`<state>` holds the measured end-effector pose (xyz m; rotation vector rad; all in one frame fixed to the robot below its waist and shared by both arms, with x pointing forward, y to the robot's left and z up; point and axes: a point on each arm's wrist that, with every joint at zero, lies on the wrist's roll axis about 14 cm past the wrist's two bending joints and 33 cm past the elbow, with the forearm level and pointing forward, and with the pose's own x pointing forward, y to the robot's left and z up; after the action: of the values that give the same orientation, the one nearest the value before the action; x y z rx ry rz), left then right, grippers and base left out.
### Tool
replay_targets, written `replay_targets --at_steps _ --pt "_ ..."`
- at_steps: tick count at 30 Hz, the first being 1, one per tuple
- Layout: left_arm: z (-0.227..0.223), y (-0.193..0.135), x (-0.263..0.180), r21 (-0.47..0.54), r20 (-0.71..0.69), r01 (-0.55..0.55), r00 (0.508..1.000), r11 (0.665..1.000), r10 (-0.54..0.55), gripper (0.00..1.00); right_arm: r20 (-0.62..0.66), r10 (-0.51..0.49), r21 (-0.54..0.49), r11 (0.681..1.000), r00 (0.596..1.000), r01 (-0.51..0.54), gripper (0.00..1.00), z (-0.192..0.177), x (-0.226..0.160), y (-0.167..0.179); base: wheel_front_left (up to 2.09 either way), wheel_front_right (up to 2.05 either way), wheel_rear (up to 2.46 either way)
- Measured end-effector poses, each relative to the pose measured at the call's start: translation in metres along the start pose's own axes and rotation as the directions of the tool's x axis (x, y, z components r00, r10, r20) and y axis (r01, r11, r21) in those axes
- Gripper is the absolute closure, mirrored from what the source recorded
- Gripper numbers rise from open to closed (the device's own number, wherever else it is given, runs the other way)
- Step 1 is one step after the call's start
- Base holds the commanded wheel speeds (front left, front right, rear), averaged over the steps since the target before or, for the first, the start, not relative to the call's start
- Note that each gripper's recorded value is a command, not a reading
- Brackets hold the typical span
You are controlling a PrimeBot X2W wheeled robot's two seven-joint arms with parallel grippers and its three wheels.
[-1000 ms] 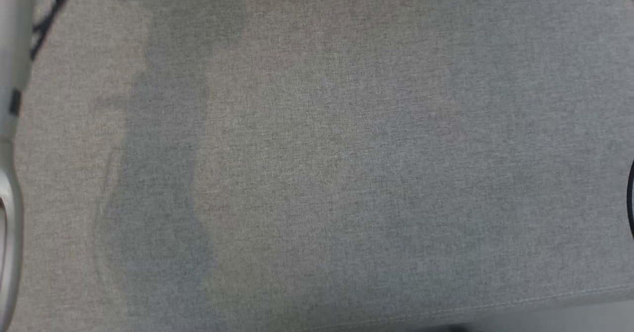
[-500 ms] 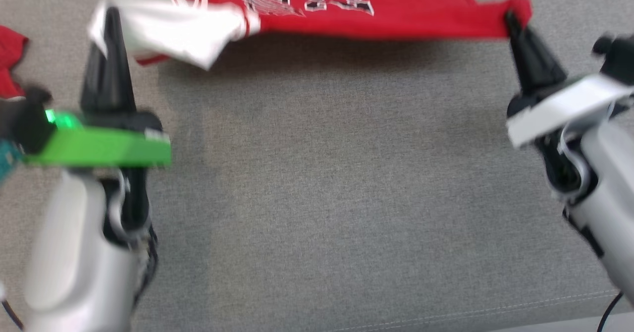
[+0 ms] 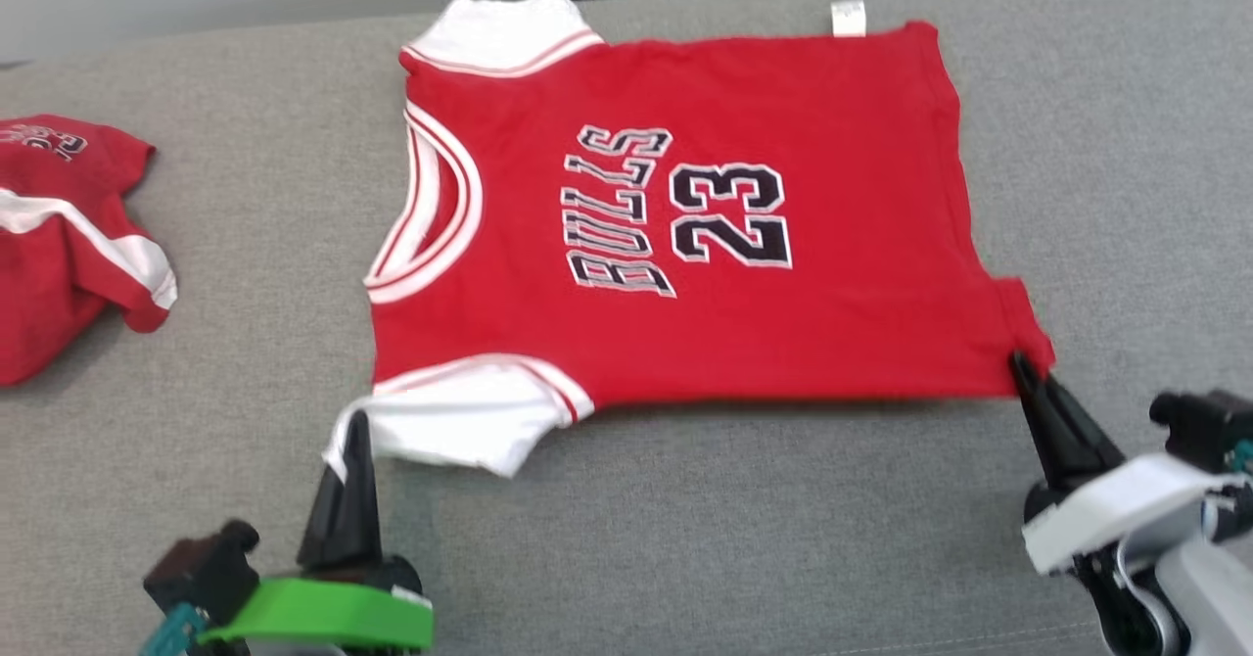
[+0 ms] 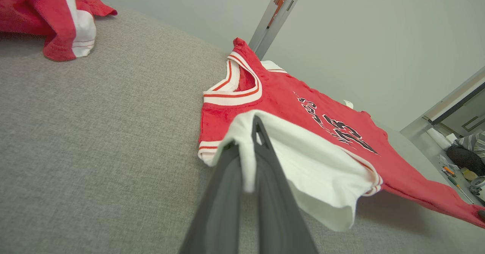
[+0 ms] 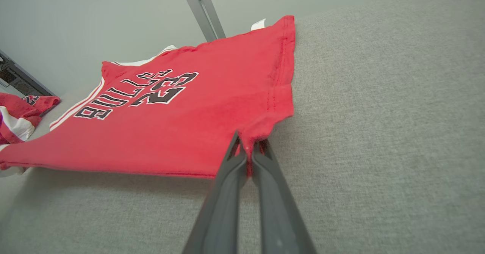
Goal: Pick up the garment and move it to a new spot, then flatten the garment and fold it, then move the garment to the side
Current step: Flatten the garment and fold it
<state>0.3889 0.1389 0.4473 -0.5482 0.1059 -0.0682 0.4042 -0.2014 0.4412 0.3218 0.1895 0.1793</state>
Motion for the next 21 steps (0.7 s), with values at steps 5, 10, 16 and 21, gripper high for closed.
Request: replay_targets --at_steps 5,10,16,21 --pt "-0.014 -0.002 -0.025 0.003 -0.042 -0.005 0.999 1.0 0.005 1.0 -0.034 -0.05 0.007 0.999 0.998 0.05 1.0 -0.015 -0.029 -0.01 0.0 0.0 0.0" --pt "-0.019 -0.006 -0.033 0.015 -0.059 0.012 0.998 1.0 -0.012 1.0 -0.053 -0.077 0.026 0.997 0.996 0.078 1.0 -0.022 -0.042 -0.013 0.0 0.0 0.0" --pt "-0.026 -0.024 -0.025 0.072 -0.089 0.096 0.992 0.993 -0.089 1.0 -0.028 -0.08 0.03 0.996 0.996 0.08 1.0 -0.013 -0.043 -0.011 0.0 0.0 0.0" --pt "-0.01 -0.04 0.006 0.159 -0.081 0.2 0.979 0.967 -0.189 1.0 -0.026 -0.074 0.007 0.997 0.997 0.074 1.0 -0.002 -0.034 -0.011 0.0 0.0 0.0"
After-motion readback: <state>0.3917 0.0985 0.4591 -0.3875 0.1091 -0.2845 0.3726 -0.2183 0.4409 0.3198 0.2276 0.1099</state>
